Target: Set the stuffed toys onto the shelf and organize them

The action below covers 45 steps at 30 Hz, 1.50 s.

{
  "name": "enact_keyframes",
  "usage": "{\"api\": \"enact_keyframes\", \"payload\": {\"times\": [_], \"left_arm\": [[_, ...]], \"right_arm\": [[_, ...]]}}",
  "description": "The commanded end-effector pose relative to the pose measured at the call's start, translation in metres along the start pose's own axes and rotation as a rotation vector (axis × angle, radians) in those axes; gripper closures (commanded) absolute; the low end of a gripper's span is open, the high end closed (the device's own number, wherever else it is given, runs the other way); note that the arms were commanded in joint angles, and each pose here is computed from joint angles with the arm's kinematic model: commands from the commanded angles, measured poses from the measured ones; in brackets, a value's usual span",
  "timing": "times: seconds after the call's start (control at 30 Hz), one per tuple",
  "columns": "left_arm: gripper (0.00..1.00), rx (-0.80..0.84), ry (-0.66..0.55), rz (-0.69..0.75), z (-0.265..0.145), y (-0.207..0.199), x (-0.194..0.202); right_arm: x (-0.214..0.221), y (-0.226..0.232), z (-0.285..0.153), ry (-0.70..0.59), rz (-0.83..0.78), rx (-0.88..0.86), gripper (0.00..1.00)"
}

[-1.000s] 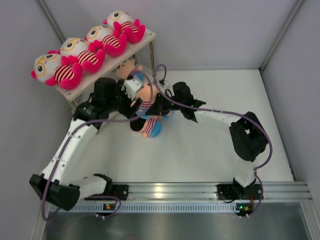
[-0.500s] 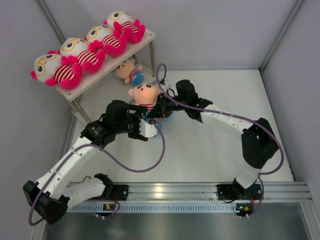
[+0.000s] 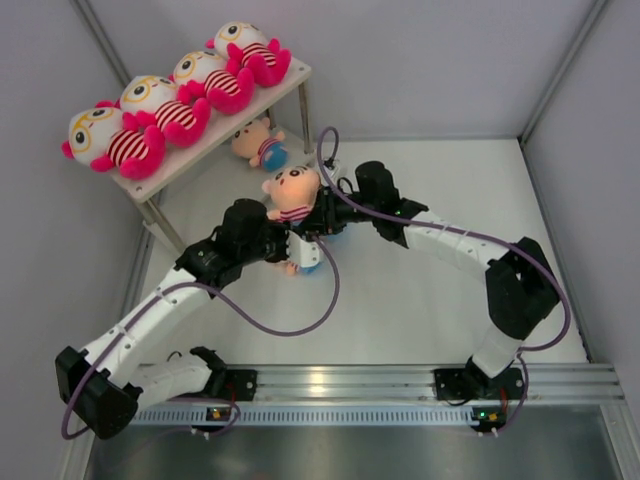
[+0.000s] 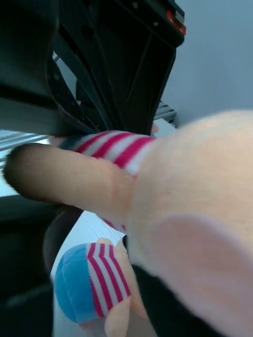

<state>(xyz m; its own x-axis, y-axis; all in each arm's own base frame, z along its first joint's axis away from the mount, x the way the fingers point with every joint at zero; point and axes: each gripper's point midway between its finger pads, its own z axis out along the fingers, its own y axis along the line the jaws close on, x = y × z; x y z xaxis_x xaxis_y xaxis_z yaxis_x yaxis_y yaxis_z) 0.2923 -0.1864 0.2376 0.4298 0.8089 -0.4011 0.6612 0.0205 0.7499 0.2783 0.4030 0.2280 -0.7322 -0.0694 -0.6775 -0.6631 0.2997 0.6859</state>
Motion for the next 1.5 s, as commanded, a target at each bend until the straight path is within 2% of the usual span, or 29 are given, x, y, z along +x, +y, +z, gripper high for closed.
{"api": "enact_keyframes", "payload": {"times": [0.0,0.03,0.1,0.23,0.4,0.53,0.7,0.77,0.9,1.07,1.3,1.47], "left_arm": [[1.00,-0.166,0.126,-0.149,0.004,0.037,0.020],[1.00,-0.203,0.150,-0.178,0.011,0.045,0.025],[1.00,-0.307,0.220,-0.257,0.007,0.065,0.041],[1.00,-0.430,0.311,-0.361,0.012,0.089,0.063],[1.00,-0.534,0.397,-0.380,0.005,0.103,0.086],[1.00,-0.548,0.395,-0.303,-0.001,0.104,0.088],[1.00,-0.554,0.451,-0.281,0.001,0.106,0.140],[1.00,-0.540,0.477,-0.278,0.010,0.105,0.157],[1.00,-0.496,0.447,-0.223,0.036,0.103,0.169],[1.00,-0.461,0.440,-0.232,0.065,0.100,0.183],[1.00,-0.450,0.497,-0.206,0.087,0.102,0.218],[1.00,-0.469,0.440,-0.187,0.097,0.120,0.213]], "right_arm": [[-0.020,0.046,-0.019,-0.057,-0.114,-0.086,0.53],[-0.024,0.032,-0.020,-0.081,-0.099,-0.026,0.44],[-0.029,0.010,-0.026,-0.110,-0.061,0.039,0.37],[-0.027,-0.025,-0.042,-0.176,0.012,0.139,0.35],[-0.020,-0.042,-0.053,-0.174,-0.005,0.224,0.35],[-0.018,-0.046,-0.058,-0.173,-0.030,0.249,0.34],[-0.016,-0.047,-0.060,-0.163,-0.038,0.254,0.34],[-0.014,-0.047,-0.062,-0.160,-0.047,0.258,0.34],[-0.010,-0.051,-0.068,-0.158,-0.054,0.274,0.34],[-0.007,-0.057,-0.074,-0.156,-0.059,0.286,0.34],[-0.007,-0.067,-0.088,-0.163,-0.055,0.307,0.34],[-0.009,-0.075,-0.091,-0.167,-0.046,0.322,0.34]]}}
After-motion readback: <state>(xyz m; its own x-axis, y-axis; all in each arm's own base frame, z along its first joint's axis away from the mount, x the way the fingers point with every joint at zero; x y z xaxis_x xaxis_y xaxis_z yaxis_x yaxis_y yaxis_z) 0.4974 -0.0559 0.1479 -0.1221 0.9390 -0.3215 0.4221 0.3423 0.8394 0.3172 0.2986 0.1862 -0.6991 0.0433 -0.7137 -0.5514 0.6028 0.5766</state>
